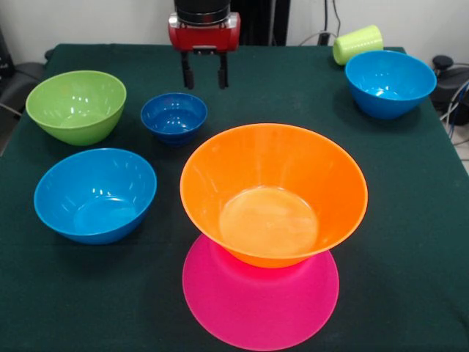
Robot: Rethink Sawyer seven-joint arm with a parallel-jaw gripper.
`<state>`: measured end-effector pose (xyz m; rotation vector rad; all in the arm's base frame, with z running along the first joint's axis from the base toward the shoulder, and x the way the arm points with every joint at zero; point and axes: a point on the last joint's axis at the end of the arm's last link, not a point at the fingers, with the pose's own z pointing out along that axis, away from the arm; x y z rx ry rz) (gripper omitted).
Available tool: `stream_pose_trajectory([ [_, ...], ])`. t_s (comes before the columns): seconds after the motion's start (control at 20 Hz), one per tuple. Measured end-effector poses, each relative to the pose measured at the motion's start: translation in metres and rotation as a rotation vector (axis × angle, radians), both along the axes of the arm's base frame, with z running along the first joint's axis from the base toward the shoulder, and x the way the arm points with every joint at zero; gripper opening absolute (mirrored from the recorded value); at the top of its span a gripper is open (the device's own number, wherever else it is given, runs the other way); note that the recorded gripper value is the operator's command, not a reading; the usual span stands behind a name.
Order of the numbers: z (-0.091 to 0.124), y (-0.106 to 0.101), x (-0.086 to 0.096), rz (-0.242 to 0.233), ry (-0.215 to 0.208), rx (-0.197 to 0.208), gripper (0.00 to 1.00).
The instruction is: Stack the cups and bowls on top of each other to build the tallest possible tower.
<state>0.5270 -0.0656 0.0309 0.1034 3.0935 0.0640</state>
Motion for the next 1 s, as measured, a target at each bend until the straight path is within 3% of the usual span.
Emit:
stream_pose_trajectory([
  [0.4, -0.013, -0.008, 0.015, -0.024, -0.006, -0.027, 1.00],
  [1.0, -0.034, -0.010, 0.028, -0.047, -0.030, -0.002, 1.00],
])
